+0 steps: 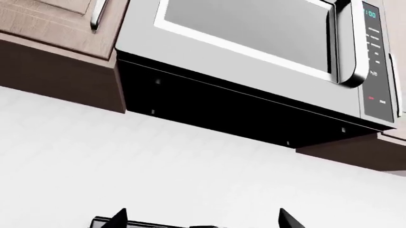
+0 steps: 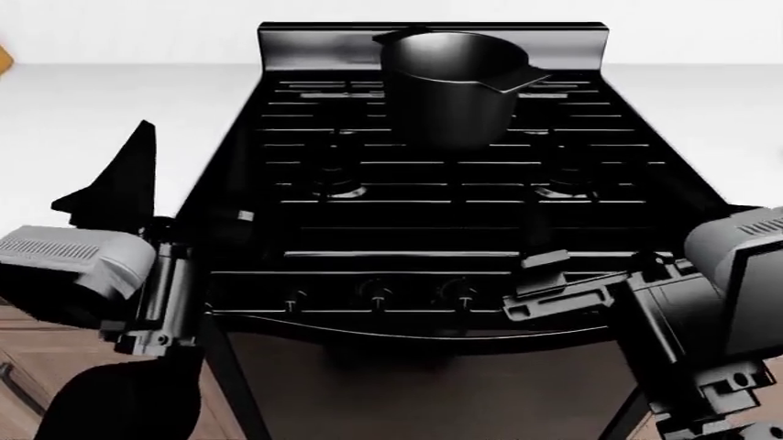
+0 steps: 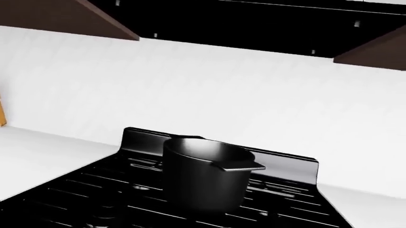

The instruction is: Frozen meat rests on a plate on the counter. Retrieve the meat and place it in a pot on a burner. Then turn the burner on.

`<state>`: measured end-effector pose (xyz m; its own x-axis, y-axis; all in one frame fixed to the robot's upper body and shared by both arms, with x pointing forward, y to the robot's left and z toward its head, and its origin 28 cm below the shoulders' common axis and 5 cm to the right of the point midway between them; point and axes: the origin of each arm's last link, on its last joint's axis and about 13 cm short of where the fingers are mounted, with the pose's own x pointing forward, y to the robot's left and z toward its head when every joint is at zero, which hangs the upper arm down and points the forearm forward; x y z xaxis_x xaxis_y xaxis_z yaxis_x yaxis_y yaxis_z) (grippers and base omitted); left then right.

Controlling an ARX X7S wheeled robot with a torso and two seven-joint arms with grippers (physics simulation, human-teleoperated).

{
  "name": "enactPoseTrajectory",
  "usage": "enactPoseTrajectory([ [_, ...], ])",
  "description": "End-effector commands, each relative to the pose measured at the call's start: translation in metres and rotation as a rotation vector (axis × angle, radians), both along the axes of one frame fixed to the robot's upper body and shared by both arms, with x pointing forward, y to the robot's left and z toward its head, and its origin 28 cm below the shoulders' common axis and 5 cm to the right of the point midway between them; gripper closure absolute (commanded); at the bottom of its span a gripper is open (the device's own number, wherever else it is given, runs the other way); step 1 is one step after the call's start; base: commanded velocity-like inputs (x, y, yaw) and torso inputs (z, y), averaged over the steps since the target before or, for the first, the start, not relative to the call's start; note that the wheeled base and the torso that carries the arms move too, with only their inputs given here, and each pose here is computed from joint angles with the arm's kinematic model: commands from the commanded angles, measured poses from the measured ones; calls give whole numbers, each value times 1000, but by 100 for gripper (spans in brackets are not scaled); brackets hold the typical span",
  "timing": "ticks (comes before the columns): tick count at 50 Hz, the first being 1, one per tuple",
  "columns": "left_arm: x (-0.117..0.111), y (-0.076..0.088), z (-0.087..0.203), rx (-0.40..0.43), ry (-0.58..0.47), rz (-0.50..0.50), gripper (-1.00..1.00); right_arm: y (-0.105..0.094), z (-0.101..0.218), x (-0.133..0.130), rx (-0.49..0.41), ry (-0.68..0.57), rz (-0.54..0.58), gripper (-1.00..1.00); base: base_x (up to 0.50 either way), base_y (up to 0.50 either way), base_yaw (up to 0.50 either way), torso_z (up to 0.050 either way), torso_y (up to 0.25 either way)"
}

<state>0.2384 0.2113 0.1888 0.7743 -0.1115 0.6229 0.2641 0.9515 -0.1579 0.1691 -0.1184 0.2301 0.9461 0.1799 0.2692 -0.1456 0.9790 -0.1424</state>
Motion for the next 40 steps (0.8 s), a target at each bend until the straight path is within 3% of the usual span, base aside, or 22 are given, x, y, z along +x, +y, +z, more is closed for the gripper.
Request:
enactPoseTrajectory([
  [1, -5, 3, 3, 22, -106, 19, -100, -2, -2, -18, 57, -90, -33, -100, 0, 0, 0, -50, 0],
  [13, -18, 5, 9, 28, -170, -27, -100, -3, 0, -31, 25, -81, -104, -100, 0, 0, 0, -50, 0],
  [20, -19, 5, 8, 33, -174, -36, -100, 2, 1, -30, -107, -49, -127, -100, 0, 0, 0, -50, 0],
  [28, -19, 5, -2, 80, -127, -58, -100, 3, 3, -35, -107, 18, -158, -100, 0, 0, 0, -50, 0],
  [40, -17, 6, -5, 75, -134, -66, -100, 0, 0, -40, -48, 7, -164, -100, 0, 0, 0, -50, 0],
])
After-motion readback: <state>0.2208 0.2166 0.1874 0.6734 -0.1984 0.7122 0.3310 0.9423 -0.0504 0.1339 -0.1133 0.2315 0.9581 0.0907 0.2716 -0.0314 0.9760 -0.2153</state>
